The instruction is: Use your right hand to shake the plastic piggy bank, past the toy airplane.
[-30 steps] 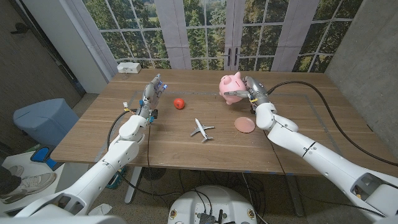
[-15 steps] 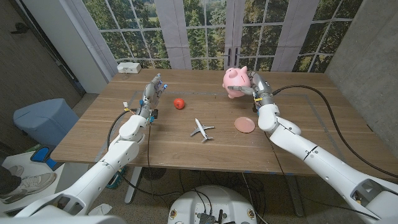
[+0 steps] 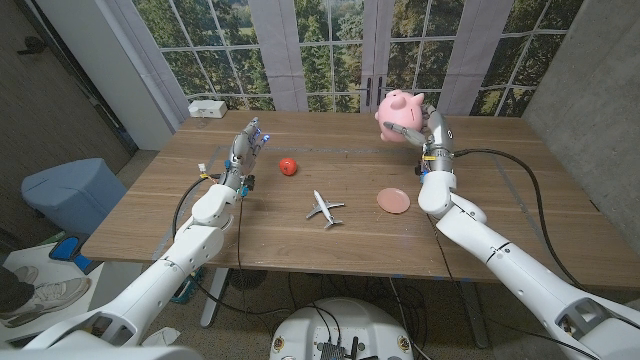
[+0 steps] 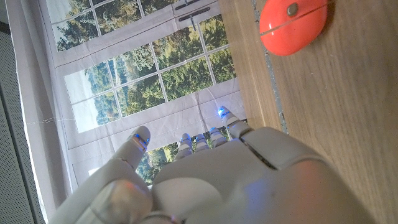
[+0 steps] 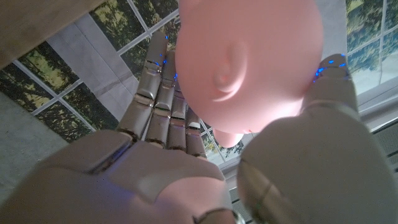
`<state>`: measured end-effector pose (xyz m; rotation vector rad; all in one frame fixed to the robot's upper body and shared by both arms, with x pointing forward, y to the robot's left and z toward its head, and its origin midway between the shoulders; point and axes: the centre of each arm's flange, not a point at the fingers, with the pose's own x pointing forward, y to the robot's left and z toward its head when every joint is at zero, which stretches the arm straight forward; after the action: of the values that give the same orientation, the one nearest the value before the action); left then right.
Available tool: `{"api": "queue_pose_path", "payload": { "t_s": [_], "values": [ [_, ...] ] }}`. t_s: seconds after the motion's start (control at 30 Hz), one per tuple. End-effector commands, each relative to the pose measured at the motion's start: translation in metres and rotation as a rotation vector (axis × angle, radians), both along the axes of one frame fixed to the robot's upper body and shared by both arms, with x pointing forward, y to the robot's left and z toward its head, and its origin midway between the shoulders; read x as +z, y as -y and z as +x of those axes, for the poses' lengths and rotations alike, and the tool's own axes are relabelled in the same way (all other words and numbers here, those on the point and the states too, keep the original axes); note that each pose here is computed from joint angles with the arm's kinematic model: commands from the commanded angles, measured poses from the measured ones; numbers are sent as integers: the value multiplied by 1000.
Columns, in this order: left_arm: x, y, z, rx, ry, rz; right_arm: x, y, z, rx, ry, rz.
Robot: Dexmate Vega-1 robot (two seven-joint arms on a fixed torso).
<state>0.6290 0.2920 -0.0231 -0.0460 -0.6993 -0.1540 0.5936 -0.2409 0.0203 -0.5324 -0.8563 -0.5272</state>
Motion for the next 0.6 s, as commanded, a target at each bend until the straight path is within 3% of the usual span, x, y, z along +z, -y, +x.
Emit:
{"api": "queue_pose_path", "payload": {
  "t_s": [0.03, 0.2, 0.6],
  "values": [
    [2, 1, 2, 2, -1, 1, -2, 23, -12, -66, 158, 192],
    [3, 0, 3, 1, -2, 2, -3, 24, -13, -85, 189, 214],
    [3, -2, 5, -2, -3, 1, -4, 19, -12, -87, 176, 177]
  ]
}}
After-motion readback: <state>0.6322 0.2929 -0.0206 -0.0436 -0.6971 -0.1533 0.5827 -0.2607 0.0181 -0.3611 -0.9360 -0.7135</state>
